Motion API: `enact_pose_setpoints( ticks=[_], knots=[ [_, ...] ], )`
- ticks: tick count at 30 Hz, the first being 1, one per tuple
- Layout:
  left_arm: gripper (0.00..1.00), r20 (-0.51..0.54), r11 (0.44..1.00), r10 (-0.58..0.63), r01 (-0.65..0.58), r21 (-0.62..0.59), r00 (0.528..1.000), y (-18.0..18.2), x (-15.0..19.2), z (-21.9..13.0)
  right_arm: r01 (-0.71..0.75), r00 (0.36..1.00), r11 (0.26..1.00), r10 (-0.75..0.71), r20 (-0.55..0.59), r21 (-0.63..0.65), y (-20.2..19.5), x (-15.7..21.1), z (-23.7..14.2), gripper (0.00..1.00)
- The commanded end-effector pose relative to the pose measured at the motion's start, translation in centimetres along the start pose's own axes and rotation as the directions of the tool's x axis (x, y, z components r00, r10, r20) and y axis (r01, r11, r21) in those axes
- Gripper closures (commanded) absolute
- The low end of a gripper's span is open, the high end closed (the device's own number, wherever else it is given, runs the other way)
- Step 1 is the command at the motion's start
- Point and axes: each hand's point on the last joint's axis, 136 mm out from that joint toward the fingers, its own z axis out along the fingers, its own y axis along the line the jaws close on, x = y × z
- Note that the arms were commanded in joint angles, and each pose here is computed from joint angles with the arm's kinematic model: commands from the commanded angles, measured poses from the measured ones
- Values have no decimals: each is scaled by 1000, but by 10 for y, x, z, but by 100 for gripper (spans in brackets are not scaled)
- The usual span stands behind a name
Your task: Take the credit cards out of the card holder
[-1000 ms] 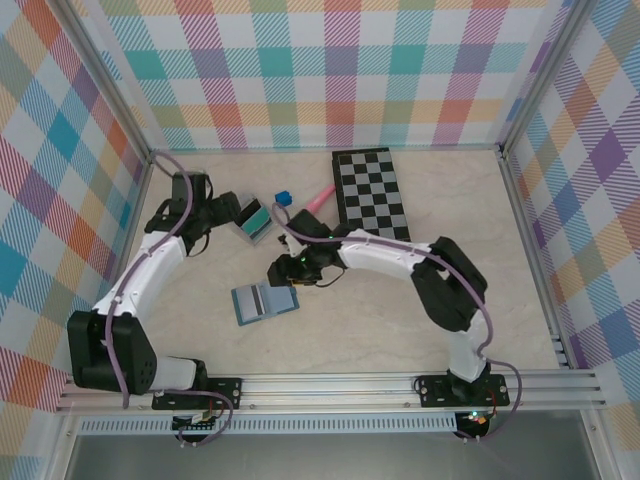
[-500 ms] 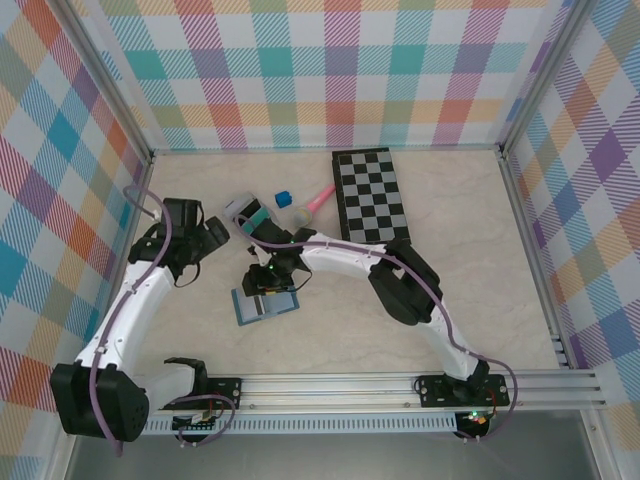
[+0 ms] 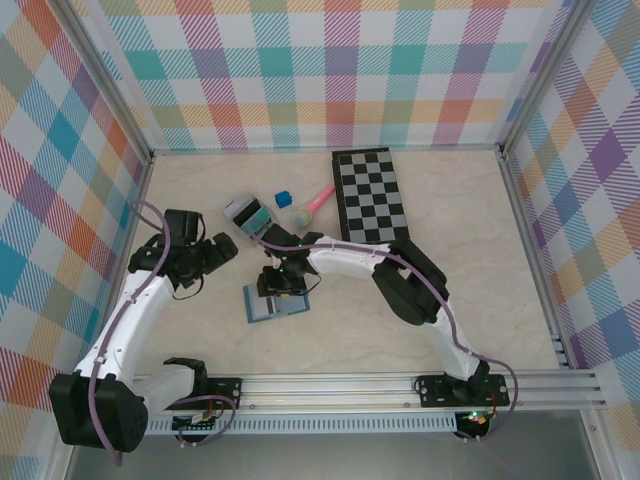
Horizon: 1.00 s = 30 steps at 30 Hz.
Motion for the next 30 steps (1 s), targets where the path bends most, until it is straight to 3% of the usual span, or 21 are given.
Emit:
enact_pose_setpoints(
  ticks=[1, 5, 11, 13, 17, 27, 30],
  knots=[
    [10, -66, 994, -43, 49, 96, 997, -8, 19, 3, -21, 1000, 982, 23, -8, 189, -68, 18, -1, 52],
    [15, -129, 979, -72, 95, 180, 989, -15, 40, 6, 68, 997, 981, -71, 9, 182, -86, 18, -24, 53],
    [20, -201, 953, -112, 162, 255, 973, -18, 68, 13, 87, 996, 995, -88, 31, 50, -66, 5, -43, 55],
    [30, -218, 943, -118, 178, 282, 969, -22, 74, 18, 63, 997, 997, -65, 42, 36, -65, 1, -42, 57],
    [45, -260, 942, -70, 149, 300, 963, -34, 82, 25, 37, 999, 999, -37, 17, -36, -62, 0, -39, 60],
    [63, -315, 968, 15, 65, 241, 949, -63, 114, 70, 9, 1000, 995, -7, 13, -95, -67, 2, -44, 68],
    [69, -335, 958, 46, 53, 282, 941, -82, 123, 81, 17, 1000, 991, -17, 6, -129, -64, 7, -45, 73]
  ],
)
